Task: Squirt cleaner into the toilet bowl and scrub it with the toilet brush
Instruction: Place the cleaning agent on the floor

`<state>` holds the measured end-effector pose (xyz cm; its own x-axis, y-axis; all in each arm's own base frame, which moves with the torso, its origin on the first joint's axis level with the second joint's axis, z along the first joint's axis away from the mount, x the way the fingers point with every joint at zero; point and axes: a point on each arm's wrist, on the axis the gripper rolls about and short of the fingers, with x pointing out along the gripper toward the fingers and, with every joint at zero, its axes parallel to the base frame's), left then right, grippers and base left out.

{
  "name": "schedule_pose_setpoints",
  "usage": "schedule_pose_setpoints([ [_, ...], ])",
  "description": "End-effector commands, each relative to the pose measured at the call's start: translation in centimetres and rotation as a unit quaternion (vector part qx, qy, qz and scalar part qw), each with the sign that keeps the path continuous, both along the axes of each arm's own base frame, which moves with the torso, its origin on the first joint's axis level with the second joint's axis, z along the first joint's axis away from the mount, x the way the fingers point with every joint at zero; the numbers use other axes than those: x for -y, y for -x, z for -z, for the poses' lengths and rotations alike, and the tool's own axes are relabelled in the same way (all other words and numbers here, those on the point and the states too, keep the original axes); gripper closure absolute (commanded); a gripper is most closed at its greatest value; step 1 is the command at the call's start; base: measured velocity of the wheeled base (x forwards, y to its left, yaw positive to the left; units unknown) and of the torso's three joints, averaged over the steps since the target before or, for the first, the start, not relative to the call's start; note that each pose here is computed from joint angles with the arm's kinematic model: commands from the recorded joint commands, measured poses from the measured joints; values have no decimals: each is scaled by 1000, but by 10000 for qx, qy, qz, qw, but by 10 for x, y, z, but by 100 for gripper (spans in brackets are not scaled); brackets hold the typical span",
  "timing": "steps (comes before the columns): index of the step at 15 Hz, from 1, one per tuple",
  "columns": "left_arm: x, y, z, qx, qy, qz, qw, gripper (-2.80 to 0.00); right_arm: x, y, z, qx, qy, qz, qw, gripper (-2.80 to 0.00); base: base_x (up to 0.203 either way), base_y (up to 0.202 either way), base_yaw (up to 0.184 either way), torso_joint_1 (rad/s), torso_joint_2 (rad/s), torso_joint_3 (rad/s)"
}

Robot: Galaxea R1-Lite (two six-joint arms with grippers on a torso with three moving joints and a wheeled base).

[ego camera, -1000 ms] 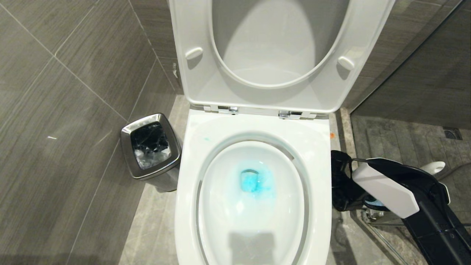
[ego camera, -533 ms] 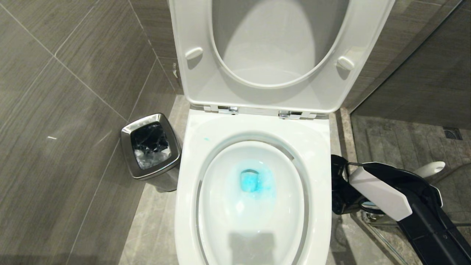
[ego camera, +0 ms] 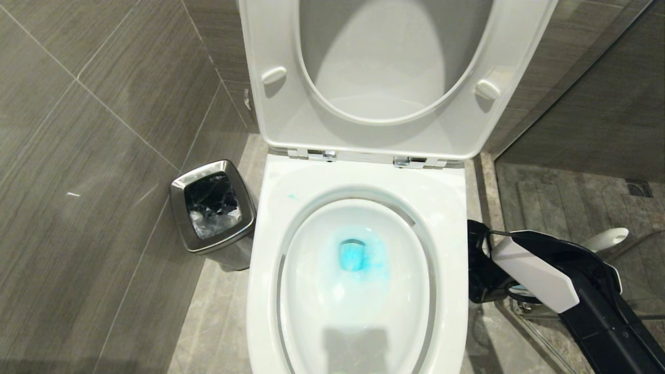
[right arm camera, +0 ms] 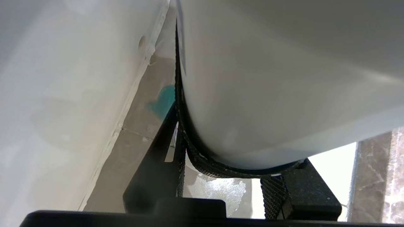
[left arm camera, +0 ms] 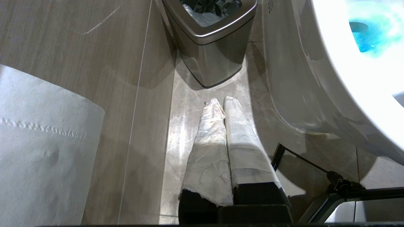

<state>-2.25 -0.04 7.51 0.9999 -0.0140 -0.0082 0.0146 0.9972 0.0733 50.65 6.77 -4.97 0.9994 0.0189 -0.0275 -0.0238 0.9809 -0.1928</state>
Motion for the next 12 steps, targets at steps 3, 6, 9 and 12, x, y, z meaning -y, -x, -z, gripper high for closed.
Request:
schedule_pose_setpoints([
  [3,0,0,0,2,0,6,10000,0,0,0,0,31,0,3,10000,0,0,0,0,0,0,0],
  [6,0,0,0,2,0,6,10000,0,0,0,-1,38,-1,3,10000,0,0,0,0,0,0,0],
  [9,0,0,0,2,0,6,10000,0,0,0,0,30,25,10,10000,0,0,0,0,0,0,0],
  [12,0,0,0,-5,0,-1,10000,0,0,0,0,-37,117,7,9999,-280,0,0,0,0,0,0],
])
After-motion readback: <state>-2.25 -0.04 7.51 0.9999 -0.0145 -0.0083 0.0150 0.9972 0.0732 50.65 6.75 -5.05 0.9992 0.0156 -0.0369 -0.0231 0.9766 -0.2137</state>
